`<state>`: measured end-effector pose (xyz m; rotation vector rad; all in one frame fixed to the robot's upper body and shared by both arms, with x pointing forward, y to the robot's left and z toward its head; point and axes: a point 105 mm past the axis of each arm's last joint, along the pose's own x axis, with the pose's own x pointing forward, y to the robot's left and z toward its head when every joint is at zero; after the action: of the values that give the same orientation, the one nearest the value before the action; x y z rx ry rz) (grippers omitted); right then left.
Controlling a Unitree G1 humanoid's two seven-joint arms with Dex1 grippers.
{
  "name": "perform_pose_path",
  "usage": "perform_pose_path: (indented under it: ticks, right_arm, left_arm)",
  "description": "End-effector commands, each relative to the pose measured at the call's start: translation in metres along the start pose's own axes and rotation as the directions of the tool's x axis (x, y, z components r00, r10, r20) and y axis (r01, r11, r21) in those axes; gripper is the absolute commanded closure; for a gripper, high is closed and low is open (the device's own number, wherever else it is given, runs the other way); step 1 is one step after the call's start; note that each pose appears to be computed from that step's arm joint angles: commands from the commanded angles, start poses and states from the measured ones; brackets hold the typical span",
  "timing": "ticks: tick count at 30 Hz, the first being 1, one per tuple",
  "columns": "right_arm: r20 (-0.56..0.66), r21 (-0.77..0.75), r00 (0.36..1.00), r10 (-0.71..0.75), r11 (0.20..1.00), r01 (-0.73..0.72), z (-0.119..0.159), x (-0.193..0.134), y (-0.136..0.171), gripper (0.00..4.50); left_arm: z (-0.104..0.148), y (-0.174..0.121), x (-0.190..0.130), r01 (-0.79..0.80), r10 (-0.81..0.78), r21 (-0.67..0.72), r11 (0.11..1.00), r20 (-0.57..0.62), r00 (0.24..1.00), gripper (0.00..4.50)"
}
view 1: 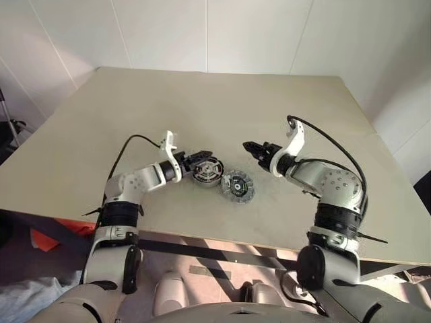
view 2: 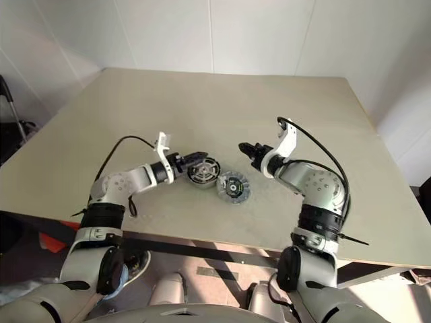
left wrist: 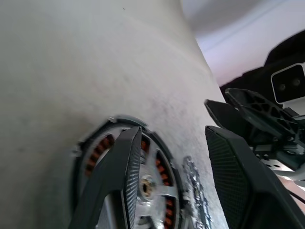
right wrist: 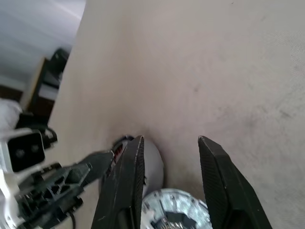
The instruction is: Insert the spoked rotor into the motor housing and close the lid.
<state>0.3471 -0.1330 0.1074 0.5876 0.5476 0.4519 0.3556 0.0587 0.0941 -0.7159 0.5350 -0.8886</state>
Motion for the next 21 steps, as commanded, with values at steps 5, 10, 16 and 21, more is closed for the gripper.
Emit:
perform_pose_path:
  ticks: [5, 10, 16, 21]
  right_arm:
    - [-0.068, -0.543, 0.984, 0.167, 0.821, -0.177, -0.004, -0.045, 0.035, 2.52]
    - [-0.174, -0.650, 0.942, 0.288, 0.685, -0.329, -0.017, -0.064, 0.057, 2.52]
    - [-0.266, -0.712, 0.938, 0.223, 0.611, -0.347, -0.042, -0.053, 0.049, 2.52]
    - [-0.267, -0.776, 0.953, 0.145, 0.554, -0.301, -0.050, -0.038, 0.036, 2.52]
  left_arm:
    - [0.004, -0.007, -0.003, 0.036, -0.035, 0.058, 0.998, -0.016, 0.999, 2.25]
    - [0.008, -0.001, -0.005, 0.014, -0.013, 0.067, 0.998, -0.015, 1.000, 2.25]
    - [0.008, 0.004, -0.007, -0.012, 0.013, 0.070, 0.997, -0.007, 1.000, 2.25]
    - [0.007, 0.005, -0.007, -0.022, 0.022, 0.069, 0.997, -0.006, 1.000, 2.25]
